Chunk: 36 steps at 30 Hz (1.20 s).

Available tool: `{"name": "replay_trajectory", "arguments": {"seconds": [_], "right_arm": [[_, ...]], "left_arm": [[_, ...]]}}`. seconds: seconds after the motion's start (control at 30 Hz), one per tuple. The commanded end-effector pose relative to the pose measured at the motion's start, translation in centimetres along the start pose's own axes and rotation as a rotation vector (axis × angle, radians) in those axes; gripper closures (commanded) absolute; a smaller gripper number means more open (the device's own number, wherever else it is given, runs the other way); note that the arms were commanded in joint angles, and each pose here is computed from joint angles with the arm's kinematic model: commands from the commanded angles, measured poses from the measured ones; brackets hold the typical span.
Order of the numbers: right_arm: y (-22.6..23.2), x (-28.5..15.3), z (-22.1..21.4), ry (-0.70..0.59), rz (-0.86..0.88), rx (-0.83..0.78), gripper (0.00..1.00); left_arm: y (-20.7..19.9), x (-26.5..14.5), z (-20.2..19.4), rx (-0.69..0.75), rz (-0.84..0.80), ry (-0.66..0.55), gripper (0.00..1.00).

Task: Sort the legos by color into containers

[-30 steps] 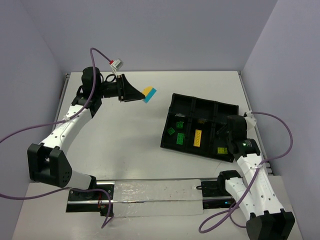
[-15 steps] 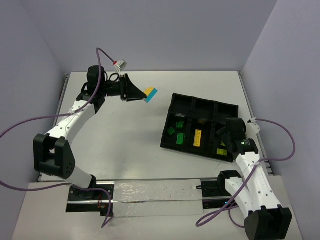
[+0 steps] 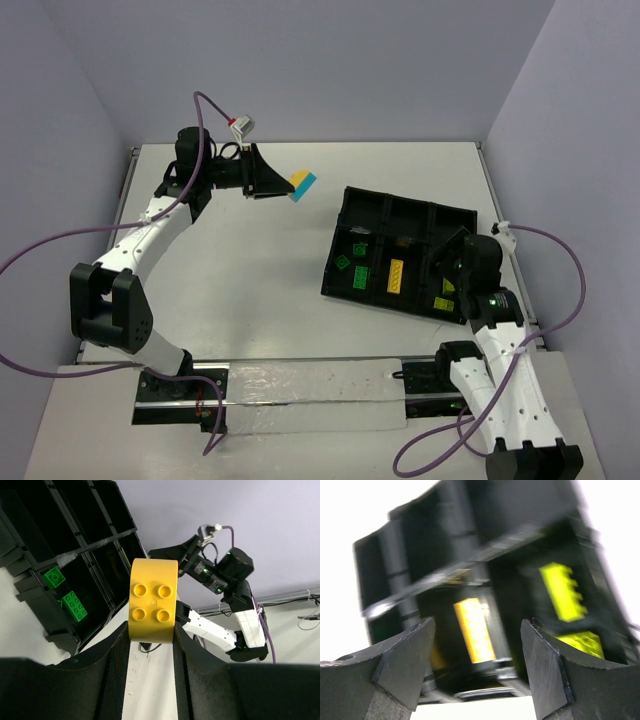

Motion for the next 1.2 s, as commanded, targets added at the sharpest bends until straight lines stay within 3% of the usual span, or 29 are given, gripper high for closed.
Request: {"name": "replay_trajectory", "arguments": {"seconds": [0.0,0.1,0.3,0.57,0.8,1.17], "right_arm": [[5.3,-2.3,3.8,-0.103,0.356,-0.065,0.25],[7.8,-3.3,4.3,-0.053,0.527,-0.101,0.27],[12.2,-7.0,6.5,-0.095,0.843,-0.166,0.3],[19.1,-9.6,5.8,-0.012,1.101,-0.284,0.3],[22.5,-9.8,4.2,0.053,1.189,-0.321,0.29],[24.3,-10.6,4.0,0.075,1.282,-0.394,0.29]], "left_arm": [[-1.8,-0.1,0.5,0.079,-0.046,-0.002,1.0],[-1.8,-0.2,0.3,0.076,-0.051,0.001,1.0],[-1.6,-0.1,0.1,0.059,-0.061,0.007,1.0],[-2.0,-0.1,0.2,0.076,-0.065,0.007,1.0],[-2.3,0.0,0.0,0.081,-0.073,0.023,1.0],[-2.4,1.3,-0.7,0.105,-0.096,0.114,1.0]]}}
Point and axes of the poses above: each gripper's point midway between its finger pads, its own x axis out along the fingers, its own y axis along the line the jaws close on, z = x × y, the point moved 6 cm from there along -x, back along the fingers, and after that the axes turned 8 degrees about -x, right-handed, at the moved point
